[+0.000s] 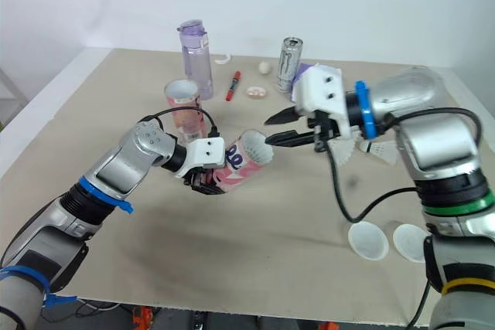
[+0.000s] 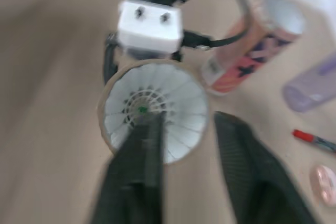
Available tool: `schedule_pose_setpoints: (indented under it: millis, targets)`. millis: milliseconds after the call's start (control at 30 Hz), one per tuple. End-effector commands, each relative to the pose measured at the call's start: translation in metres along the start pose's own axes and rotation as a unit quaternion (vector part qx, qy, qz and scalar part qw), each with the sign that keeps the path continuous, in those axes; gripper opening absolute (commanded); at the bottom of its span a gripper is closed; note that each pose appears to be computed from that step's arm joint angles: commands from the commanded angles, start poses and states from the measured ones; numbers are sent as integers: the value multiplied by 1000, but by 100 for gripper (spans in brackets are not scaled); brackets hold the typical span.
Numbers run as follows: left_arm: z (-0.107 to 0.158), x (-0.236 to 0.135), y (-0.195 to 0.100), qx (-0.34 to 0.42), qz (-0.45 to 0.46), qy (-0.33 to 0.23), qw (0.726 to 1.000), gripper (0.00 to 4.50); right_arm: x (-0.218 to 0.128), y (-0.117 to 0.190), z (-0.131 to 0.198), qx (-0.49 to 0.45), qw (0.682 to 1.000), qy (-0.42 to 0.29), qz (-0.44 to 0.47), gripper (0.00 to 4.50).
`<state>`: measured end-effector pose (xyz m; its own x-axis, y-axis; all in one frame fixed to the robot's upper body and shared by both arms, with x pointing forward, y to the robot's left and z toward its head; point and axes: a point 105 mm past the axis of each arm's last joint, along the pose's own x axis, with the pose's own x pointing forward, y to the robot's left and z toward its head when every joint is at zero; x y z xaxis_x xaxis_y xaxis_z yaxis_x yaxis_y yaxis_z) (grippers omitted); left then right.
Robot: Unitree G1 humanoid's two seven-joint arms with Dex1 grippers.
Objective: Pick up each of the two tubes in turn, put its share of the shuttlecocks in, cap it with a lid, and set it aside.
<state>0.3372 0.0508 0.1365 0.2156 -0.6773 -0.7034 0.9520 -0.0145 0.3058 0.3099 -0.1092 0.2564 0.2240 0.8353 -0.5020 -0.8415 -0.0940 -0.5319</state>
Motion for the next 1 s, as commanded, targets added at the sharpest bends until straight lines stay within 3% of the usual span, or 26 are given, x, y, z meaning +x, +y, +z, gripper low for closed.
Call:
schedule_pose_setpoints:
  millis: [33, 567, 1000]
  targets:
    - [10, 1, -2, 17, -6, -6, 1000, 331, 10, -2, 2, -49, 998, 28, 29, 13]
    - [11, 3, -1, 14, -3, -7, 1000, 331, 82, -3, -28, -145, 965, 157, 150, 13]
    - [8, 3, 0, 7, 5, -6, 1000, 331, 105, 3, -27, -145, 959, 143, 196, 13]
